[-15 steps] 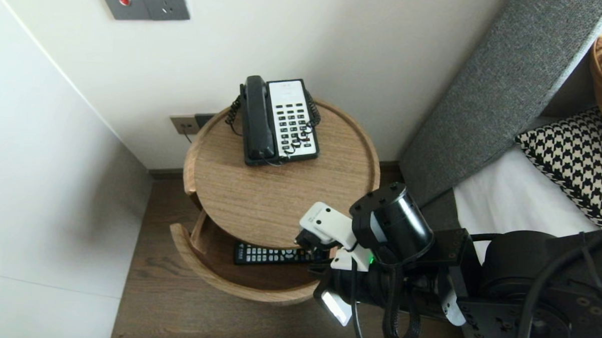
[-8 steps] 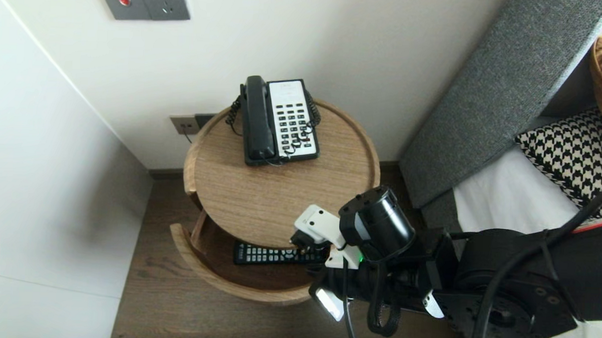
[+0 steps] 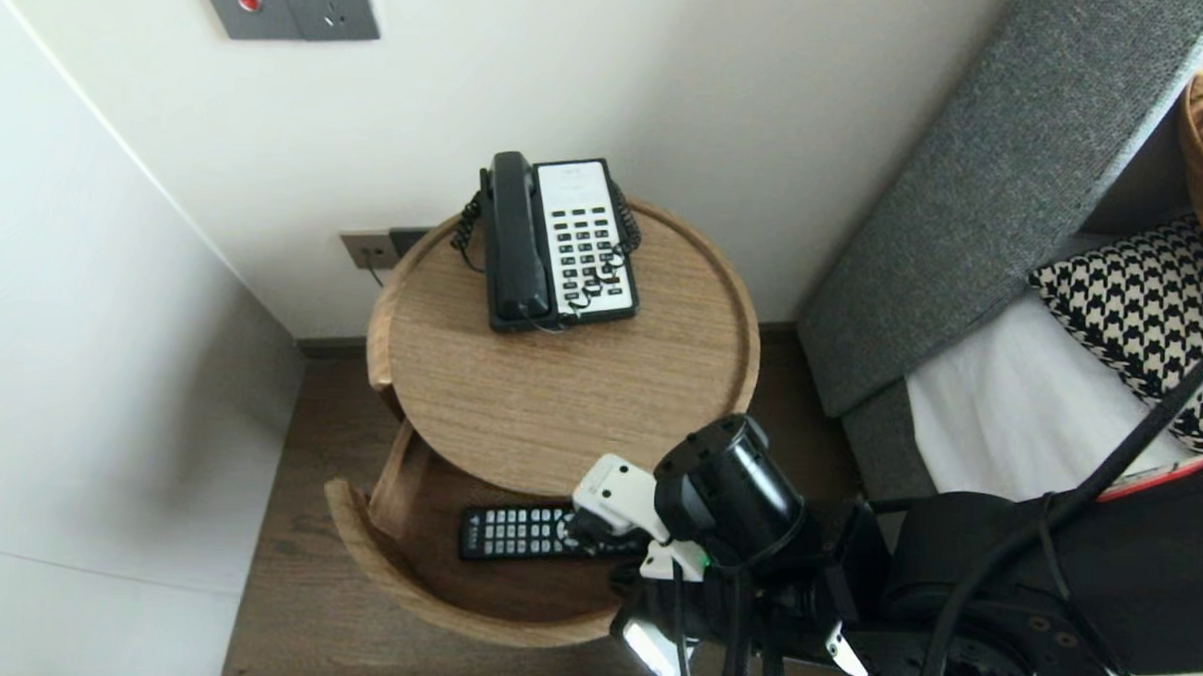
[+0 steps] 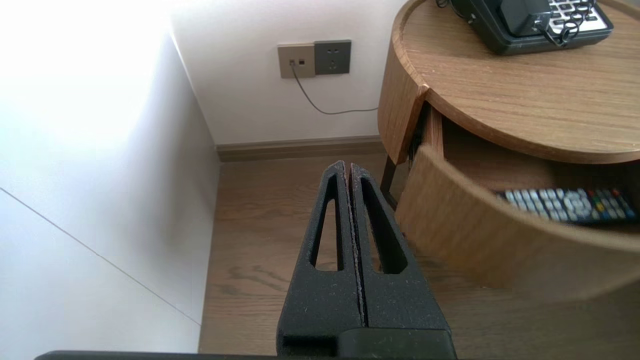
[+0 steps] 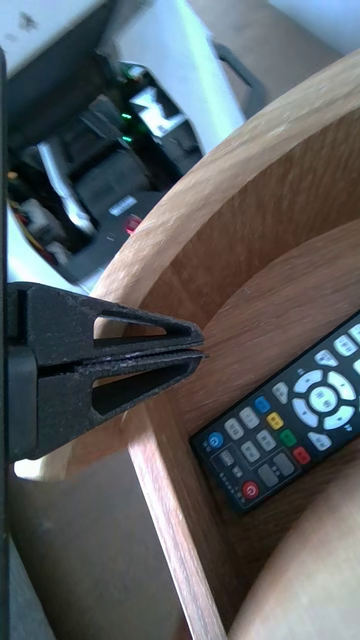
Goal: Open the nightstand drawer
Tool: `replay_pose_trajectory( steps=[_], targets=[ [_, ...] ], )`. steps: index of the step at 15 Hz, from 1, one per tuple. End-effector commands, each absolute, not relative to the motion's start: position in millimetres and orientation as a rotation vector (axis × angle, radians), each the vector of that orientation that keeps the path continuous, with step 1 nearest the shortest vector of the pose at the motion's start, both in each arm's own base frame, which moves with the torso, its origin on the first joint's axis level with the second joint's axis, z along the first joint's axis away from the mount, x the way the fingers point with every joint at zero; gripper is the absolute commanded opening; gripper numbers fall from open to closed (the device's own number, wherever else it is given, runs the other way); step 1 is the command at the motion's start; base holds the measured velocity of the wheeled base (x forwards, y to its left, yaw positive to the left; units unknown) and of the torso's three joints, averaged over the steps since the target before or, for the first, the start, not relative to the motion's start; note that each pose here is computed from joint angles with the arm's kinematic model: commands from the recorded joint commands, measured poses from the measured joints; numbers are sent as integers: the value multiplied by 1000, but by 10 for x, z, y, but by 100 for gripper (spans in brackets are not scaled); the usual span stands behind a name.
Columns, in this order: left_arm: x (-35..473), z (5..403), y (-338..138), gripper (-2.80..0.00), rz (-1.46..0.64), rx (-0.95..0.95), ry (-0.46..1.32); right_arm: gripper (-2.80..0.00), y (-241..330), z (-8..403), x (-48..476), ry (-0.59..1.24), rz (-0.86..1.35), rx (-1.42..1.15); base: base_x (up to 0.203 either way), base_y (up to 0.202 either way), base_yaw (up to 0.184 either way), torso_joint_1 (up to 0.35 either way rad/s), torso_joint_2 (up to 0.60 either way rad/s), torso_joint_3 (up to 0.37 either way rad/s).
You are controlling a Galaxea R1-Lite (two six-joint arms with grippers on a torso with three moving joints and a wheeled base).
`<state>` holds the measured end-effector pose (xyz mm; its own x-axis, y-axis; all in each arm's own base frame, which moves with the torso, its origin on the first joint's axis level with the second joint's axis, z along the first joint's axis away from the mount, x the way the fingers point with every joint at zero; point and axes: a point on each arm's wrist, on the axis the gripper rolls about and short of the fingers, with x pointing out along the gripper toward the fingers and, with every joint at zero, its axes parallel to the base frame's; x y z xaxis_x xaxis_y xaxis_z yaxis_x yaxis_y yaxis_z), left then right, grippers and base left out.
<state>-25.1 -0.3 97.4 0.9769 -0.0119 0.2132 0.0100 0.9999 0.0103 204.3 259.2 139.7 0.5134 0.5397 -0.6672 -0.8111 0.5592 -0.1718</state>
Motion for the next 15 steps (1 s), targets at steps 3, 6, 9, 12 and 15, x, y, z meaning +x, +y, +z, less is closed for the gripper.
replay_pose_trajectory(
  steps=[3, 6, 9, 12, 15],
  targets=[
    [-219, 864, -3, -280, -12, 9, -181, -280, 2606, 1358, 1873, 611, 895, -530, 0, 0, 0, 0, 0, 0],
    [-219, 865, -3, -280, -12, 9, -182, -280, 2615, 1303, 1770, 626, 921, -551, 0, 0, 0, 0, 0, 0],
    [-219, 865, -3, -280, -12, 9, -182, -280, 2646, 1265, 1675, 636, 948, -566, 0, 0, 0, 0, 0, 0],
    [-219, 863, -3, -280, -12, 9, -181, -280, 2643, 1225, 1619, 647, 963, -573, 0, 0, 0, 0, 0, 0],
    [-219, 865, -3, -280, -12, 9, -182, -280, 2613, 1224, 1595, 654, 960, -569, 0, 0, 0, 0, 0, 0]
  ],
)
